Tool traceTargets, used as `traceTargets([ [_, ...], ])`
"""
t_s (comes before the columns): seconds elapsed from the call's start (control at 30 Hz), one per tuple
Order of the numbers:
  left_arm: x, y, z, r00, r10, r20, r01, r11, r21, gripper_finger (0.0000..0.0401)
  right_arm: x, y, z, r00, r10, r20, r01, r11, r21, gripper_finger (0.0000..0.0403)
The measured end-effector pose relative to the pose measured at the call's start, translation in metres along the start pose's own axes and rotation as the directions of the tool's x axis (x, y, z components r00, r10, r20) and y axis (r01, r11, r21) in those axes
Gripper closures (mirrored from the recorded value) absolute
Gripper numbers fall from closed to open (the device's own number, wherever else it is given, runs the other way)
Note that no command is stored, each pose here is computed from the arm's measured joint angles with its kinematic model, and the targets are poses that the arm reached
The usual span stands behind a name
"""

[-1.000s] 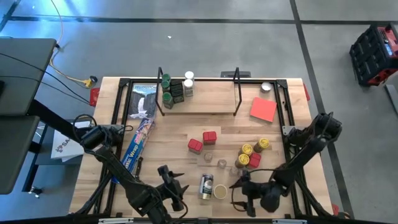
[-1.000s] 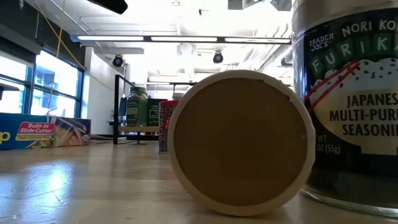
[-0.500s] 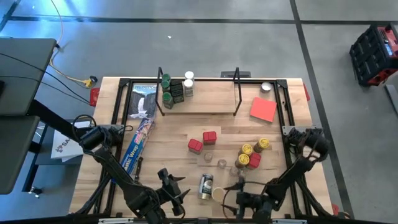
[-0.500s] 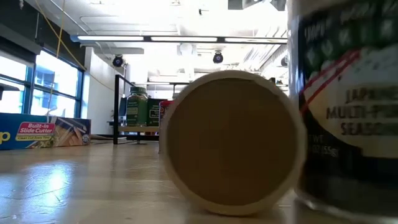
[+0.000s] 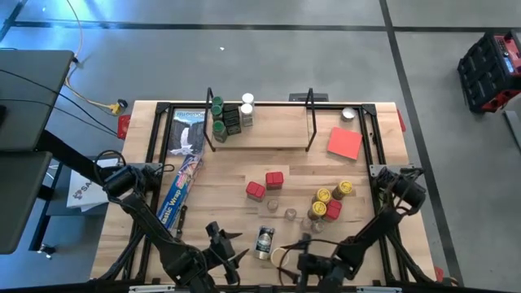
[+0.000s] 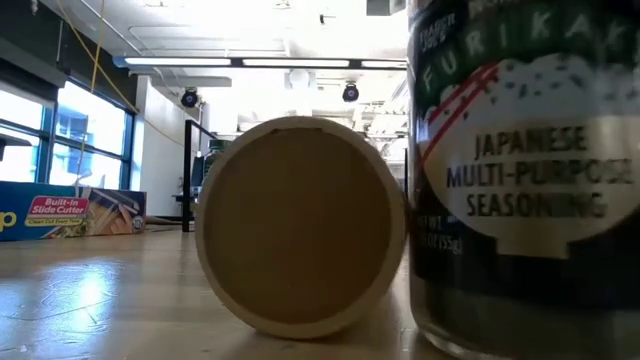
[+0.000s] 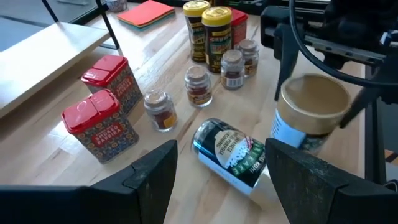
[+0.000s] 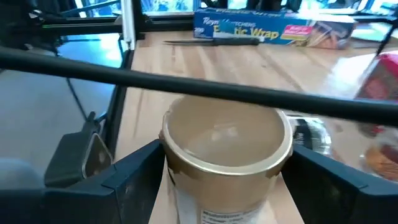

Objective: Shelf spices
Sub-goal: Put the gold seasoning bottle on the shelf to the top right of the white seasoning bottle

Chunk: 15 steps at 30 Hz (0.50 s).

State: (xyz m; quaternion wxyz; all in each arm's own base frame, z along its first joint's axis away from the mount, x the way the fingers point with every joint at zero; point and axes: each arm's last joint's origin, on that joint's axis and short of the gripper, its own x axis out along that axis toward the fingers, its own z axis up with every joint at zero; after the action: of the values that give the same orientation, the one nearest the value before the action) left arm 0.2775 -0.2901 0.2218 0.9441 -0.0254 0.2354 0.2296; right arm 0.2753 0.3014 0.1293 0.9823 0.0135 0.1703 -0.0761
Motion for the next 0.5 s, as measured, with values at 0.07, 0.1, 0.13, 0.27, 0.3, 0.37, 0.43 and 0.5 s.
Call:
traceTargets([
  [0.07,0.000,0.000,0.000,1.000,-0.001,0.001,0.001,1.000,-0.004,0.0162,0.003,-0.001,0.000,0.999,0.031,-0.023,-0.031,1.000,0.002,0.0100],
  [0.1,0.000,0.000,0.000,1.000,-0.002,0.002,0.002,1.000,-0.006,0.0162,0.005,-0.002,0.001,0.999,0.042,-0.033,-0.042,0.999,0.003,0.0100],
  [0.13,0.000,0.000,0.000,1.000,-0.002,0.002,0.002,1.000,-0.007,0.0162,0.006,-0.003,0.001,0.998,0.050,-0.040,-0.049,0.999,0.006,0.0100],
  [0.27,0.000,-0.002,0.001,1.000,-0.008,0.006,0.009,1.000,-0.020,0.0162,0.012,-0.005,0.003,0.997,0.061,-0.045,-0.060,0.998,0.022,0.0100],
  [0.3,0.000,-0.002,0.001,1.000,-0.009,0.006,0.009,1.000,-0.021,0.0162,0.012,-0.006,0.004,0.997,0.062,-0.044,-0.062,0.998,0.020,0.0100],
  [0.37,0.000,-0.002,0.001,1.000,-0.009,0.007,0.009,1.000,-0.021,0.0162,0.014,-0.006,0.005,0.997,0.064,-0.036,-0.064,0.998,0.018,0.0100],
  [0.43,0.000,-0.002,0.001,1.000,-0.008,0.009,0.008,1.000,-0.023,0.0162,0.014,-0.005,0.008,0.997,0.071,-0.020,-0.071,0.997,0.016,0.0100],
  [0.5,0.000,-0.002,0.001,1.000,-0.008,0.010,0.008,0.999,-0.033,0.0162,0.014,-0.005,0.010,0.998,0.070,-0.002,-0.070,0.998,0.000,0.0100],
])
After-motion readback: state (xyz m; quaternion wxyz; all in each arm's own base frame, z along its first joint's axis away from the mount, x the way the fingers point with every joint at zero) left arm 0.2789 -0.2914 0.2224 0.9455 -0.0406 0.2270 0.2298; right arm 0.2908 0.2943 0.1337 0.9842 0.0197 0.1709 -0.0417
